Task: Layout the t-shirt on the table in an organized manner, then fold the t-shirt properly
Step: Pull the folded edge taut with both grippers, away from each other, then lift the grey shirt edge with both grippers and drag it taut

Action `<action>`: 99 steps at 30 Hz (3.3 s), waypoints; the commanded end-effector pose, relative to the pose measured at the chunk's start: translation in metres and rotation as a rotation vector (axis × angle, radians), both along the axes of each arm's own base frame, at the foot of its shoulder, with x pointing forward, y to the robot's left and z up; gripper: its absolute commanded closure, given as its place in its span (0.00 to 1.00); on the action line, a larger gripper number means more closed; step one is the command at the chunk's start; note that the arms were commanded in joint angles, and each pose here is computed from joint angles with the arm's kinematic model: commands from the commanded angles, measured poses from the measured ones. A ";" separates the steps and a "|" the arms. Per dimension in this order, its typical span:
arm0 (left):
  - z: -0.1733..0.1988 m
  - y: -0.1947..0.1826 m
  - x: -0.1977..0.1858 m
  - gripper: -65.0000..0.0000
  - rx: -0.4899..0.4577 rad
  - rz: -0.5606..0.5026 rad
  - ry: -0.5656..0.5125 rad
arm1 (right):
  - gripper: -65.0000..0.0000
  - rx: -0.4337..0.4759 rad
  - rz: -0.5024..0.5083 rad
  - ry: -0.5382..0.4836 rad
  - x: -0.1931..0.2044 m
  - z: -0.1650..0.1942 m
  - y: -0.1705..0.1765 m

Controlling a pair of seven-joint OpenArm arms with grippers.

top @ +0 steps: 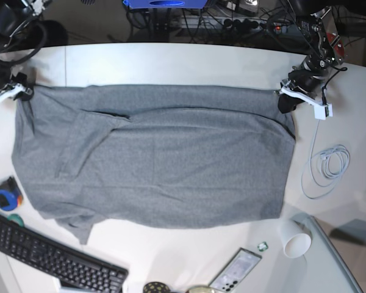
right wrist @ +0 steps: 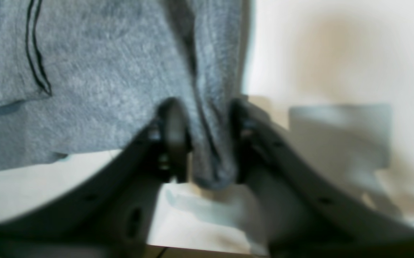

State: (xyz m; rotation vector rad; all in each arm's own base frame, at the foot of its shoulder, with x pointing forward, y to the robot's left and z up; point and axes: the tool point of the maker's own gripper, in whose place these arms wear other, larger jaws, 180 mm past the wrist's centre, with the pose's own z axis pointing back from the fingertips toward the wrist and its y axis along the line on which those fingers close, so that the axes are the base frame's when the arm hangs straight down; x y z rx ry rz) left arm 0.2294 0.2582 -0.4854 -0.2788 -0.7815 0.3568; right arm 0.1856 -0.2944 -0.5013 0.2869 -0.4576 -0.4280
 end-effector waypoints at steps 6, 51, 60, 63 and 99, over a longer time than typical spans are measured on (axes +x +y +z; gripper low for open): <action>0.006 0.007 0.003 1.00 0.022 0.000 -0.015 | 1.00 -0.018 -0.008 0.036 -0.004 0.001 -0.009; 0.119 0.010 0.044 1.00 0.265 -0.136 -0.083 | 0.99 -0.271 0.197 0.040 0.067 0.106 -0.040; 0.040 0.012 -0.020 1.00 0.153 -0.092 0.109 | 0.99 -0.230 0.198 0.070 0.029 0.070 -0.022; 0.028 0.011 -0.030 1.00 0.130 -0.077 0.130 | 0.99 -0.215 0.199 0.078 0.023 0.064 -0.016; 0.014 0.025 -0.044 1.00 0.209 -0.110 0.203 | 0.99 -0.122 0.129 0.158 -0.039 0.015 -0.012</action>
